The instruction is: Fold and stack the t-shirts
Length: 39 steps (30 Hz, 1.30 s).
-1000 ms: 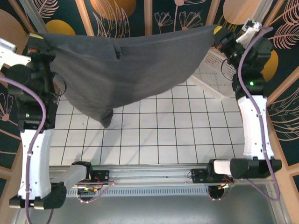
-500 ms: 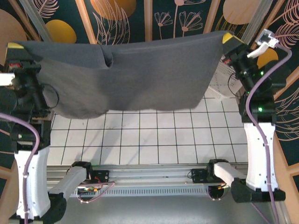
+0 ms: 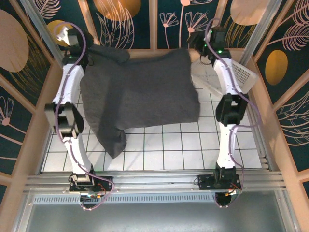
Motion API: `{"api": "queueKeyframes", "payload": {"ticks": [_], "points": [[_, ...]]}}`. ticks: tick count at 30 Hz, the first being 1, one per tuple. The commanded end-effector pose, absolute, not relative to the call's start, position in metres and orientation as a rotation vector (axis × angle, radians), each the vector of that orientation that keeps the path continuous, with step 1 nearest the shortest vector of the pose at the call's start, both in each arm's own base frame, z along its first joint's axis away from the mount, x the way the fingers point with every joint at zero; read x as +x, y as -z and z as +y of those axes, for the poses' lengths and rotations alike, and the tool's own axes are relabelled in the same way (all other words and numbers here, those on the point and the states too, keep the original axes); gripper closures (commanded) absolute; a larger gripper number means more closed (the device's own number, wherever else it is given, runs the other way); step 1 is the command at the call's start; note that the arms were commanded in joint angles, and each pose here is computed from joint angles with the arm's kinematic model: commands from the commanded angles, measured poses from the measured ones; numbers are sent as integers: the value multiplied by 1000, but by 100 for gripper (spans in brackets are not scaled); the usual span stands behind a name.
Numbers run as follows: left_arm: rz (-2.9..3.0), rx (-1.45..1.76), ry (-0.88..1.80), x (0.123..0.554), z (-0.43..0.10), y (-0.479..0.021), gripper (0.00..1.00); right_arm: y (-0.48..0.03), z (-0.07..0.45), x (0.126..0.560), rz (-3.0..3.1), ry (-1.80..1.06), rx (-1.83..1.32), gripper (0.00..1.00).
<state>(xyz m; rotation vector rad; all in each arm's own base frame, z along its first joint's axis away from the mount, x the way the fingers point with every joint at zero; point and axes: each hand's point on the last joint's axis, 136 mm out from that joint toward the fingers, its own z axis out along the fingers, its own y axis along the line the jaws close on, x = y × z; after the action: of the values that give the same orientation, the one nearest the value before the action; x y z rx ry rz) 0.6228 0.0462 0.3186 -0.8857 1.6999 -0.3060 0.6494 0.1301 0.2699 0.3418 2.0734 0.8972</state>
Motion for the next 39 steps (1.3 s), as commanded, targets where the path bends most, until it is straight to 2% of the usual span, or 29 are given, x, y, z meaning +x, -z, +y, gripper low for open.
{"api": "queueKeyframes", "payload": {"ticks": [1, 5, 6, 9, 12, 15, 18, 25, 32, 39], "points": [[1750, -820, 387, 598, 32, -353, 20, -301, 146, 612, 2153, -876, 282, 41], [1883, -816, 421, 552, 18, -307, 22, -267, 160, 565, 2253, -782, 277, 39], [1947, -843, 414, 534, 16, -282, 23, -258, 165, 549, 2265, -775, 273, 39], [2102, -935, 375, 476, 14, -223, 31, -222, 180, 505, 2344, -765, 284, 39], [2239, -1076, 273, 419, 20, -166, 41, -180, 189, 464, 2423, -773, 309, 44], [2304, -1177, 122, 375, 33, -137, 49, -145, 191, 434, 2485, -758, 326, 46], [2325, -1262, 9, 343, 43, -120, 51, -117, 190, 418, 2562, -665, 292, 46], [2365, -1327, 77, 337, 32, -93, 53, -60, 175, 402, 2713, -428, 293, 47], [2349, -1283, 84, 354, 33, -106, 54, -41, 181, 387, 2823, -271, 190, 50], [2320, -1243, 196, 367, 23, -121, 55, -36, 194, 373, 2851, -234, 93, 53]]}}
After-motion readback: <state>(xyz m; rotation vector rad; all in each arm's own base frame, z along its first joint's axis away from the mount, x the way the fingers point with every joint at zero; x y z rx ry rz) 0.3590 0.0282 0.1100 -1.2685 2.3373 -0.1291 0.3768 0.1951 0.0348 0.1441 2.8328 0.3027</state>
